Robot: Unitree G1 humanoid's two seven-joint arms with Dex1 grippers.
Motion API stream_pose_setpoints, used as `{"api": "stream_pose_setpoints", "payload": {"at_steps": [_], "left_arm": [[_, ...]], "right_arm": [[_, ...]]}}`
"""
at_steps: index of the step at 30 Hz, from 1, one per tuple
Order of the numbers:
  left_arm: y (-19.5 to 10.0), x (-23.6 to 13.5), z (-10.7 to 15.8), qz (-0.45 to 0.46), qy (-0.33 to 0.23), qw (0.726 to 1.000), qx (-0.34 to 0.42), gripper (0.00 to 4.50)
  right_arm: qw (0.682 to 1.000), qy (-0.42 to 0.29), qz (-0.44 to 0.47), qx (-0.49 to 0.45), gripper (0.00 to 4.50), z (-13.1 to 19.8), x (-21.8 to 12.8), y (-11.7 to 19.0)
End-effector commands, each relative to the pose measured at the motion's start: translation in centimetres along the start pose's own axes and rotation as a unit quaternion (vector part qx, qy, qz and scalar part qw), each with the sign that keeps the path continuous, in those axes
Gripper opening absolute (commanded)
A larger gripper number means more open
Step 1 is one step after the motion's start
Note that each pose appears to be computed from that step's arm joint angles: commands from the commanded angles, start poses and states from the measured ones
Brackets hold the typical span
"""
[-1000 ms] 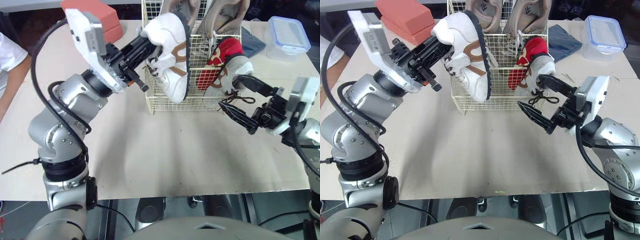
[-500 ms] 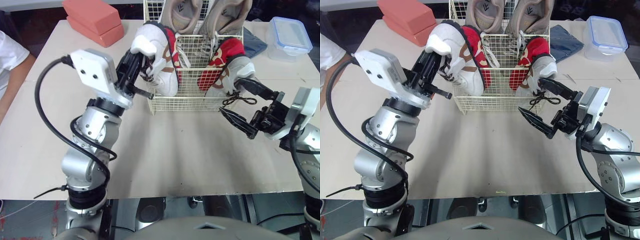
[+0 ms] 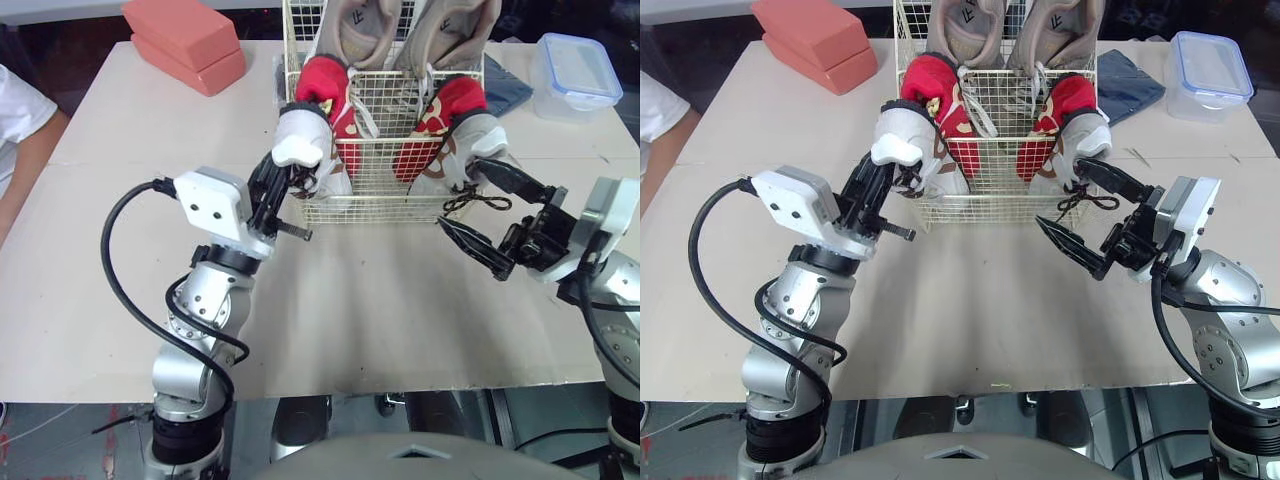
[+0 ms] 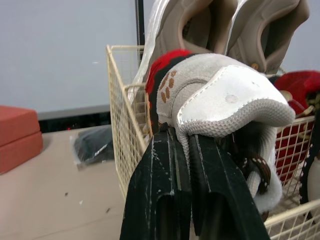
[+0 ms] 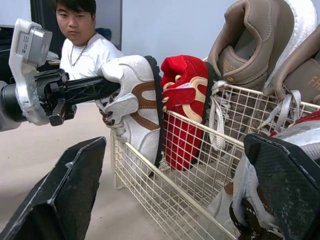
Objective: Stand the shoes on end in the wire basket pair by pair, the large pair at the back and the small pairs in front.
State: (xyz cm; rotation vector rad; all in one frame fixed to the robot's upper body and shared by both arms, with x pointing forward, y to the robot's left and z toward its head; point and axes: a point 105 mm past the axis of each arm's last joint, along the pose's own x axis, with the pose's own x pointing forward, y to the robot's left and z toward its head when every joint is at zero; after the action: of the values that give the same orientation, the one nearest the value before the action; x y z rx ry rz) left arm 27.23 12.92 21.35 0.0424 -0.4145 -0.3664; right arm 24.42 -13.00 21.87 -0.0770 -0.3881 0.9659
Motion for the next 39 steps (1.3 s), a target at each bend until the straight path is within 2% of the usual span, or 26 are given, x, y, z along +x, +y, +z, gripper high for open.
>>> {"api": "stream_pose_setpoints", "payload": {"at_steps": [1,6,7,8,15,20,27,32,39], "left_arm": [[-0.6,-0.6,-0.1,-0.02,0.008,0.999,-0.032,1.6],[-0.4,-0.9,-0.6,-0.016,0.027,0.999,-0.034,3.9],[-0.3,-0.9,-0.7,-0.017,0.03,0.999,-0.035,4.28],[-0.3,-1.0,-0.8,-0.018,0.031,0.999,-0.035,4.41],[-0.5,-2.4,-0.8,-0.042,0.041,0.997,-0.046,4.41],[-0.4,-4.1,-1.2,-0.059,0.055,0.996,-0.046,4.41],[2.7,-7.0,-4.2,-0.038,0.135,0.988,-0.062,4.41],[4.2,-7.8,-5.9,-0.067,0.187,0.979,-0.04,4.41],[4.8,-9.3,-6.9,-0.118,0.227,0.967,-0.02,4.41]], "right_arm": [[1.0,-0.02,0.013,-0.014,4.5,1.0,0.4,0.4],[1.0,-0.021,0.015,-0.009,4.5,0.9,0.4,0.6],[1.0,-0.021,0.015,-0.009,4.5,0.9,0.4,0.7],[1.0,-0.021,0.015,-0.007,4.5,0.8,0.4,0.7],[1.0,-0.008,-0.001,0.008,4.5,0.4,-1.2,0.9],[0.999,0.031,-0.025,0.008,4.5,-1.0,-3.6,0.6],[0.995,0.084,-0.058,0.008,4.5,-3.4,-7.2,0.0],[0.99,0.124,-0.063,0.019,4.5,-5.9,-9.5,-0.2],[0.983,0.178,-0.041,0.023,4.5,-8.9,-11.7,-0.6]]}}
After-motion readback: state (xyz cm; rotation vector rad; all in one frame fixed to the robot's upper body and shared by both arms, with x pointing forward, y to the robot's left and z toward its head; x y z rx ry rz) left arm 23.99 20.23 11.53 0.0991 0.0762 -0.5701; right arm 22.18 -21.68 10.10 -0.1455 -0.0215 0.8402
